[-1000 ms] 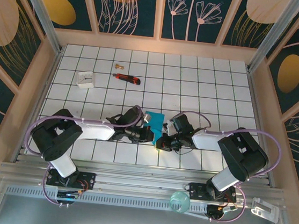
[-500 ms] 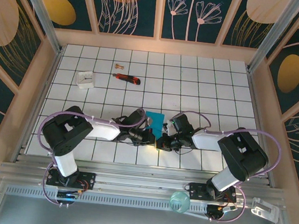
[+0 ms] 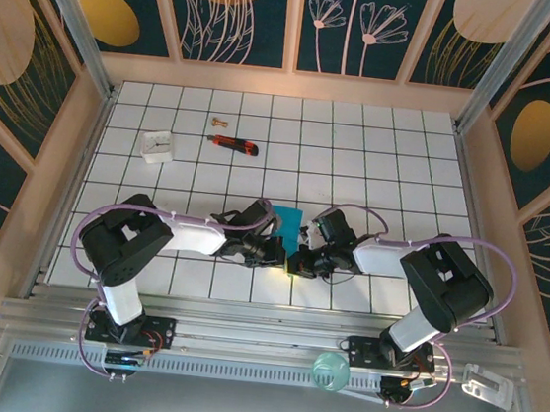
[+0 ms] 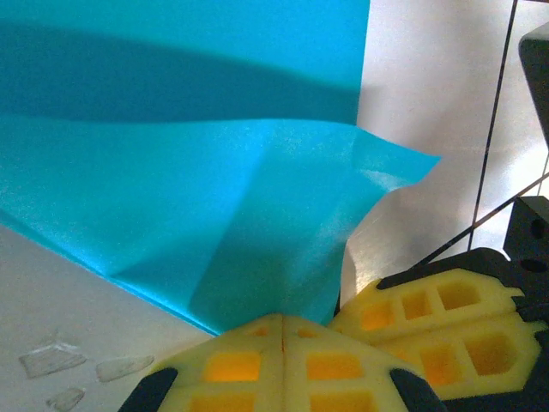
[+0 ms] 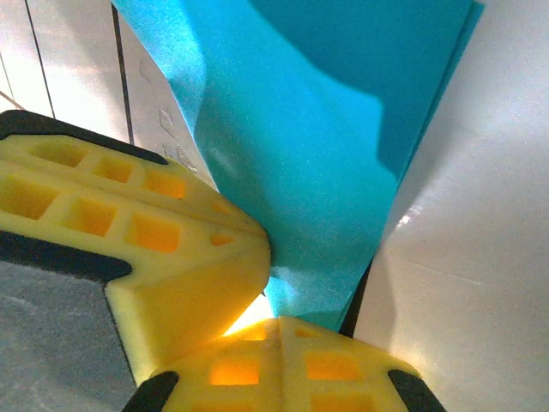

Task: Fold a paper plane with a square sheet of paper (pick it up from the middle)
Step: Third fold the triangle at the center of the table, then fourth fold the wing at the center of the table.

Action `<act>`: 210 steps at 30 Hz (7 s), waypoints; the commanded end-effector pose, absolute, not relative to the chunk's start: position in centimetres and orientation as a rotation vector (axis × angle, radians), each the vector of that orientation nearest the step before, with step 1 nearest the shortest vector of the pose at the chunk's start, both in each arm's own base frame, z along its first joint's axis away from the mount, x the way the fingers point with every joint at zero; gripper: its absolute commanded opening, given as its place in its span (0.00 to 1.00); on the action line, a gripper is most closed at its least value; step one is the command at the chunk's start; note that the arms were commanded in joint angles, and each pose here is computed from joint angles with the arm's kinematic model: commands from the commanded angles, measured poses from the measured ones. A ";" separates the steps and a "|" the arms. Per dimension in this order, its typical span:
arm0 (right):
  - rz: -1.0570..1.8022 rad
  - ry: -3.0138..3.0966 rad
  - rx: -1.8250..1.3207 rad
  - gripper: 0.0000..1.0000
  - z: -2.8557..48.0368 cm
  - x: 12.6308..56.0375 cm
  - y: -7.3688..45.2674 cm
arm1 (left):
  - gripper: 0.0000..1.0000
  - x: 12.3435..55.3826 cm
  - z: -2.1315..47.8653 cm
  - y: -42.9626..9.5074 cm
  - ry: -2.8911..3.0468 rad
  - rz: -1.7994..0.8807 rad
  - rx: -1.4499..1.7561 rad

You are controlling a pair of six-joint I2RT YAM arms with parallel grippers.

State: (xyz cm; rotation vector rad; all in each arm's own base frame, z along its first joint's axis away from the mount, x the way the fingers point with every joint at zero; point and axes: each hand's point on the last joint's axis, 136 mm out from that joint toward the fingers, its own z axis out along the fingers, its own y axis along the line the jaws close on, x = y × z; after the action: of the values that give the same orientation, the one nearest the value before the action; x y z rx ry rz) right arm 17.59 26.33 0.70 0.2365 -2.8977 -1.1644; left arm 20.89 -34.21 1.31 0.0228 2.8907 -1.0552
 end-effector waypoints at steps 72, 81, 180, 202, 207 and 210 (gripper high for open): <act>-1.211 -3.185 0.218 0.05 7.5 24.8 25.3 | 0.47 26.1 7.8 -28.4 2.524 -1.291 -0.160; -1.026 -3.220 0.167 0.01 4.2 25.8 24.4 | 0.55 25.6 6.7 -28.9 2.577 -1.289 -0.131; -0.860 -3.467 0.393 0.22 7.8 27.0 22.7 | 0.00 25.8 4.6 -29.8 2.712 -1.270 -0.240; -0.512 -3.732 0.846 0.43 7.1 21.0 28.7 | 0.00 23.9 5.1 -29.8 2.755 -1.408 -0.725; -0.308 -3.766 0.912 0.44 6.2 20.9 28.9 | 0.00 23.6 5.1 -30.0 2.791 -1.409 -0.725; -0.211 -3.784 0.911 0.44 5.8 21.0 28.8 | 0.00 23.5 5.2 -30.2 2.805 -1.407 -0.715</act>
State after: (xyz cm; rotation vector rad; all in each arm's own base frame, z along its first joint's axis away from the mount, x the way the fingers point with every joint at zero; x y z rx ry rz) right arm 19.68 28.83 4.55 0.9819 -3.6751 -0.3265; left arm 24.43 -30.01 5.59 -0.5274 2.7179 -1.3958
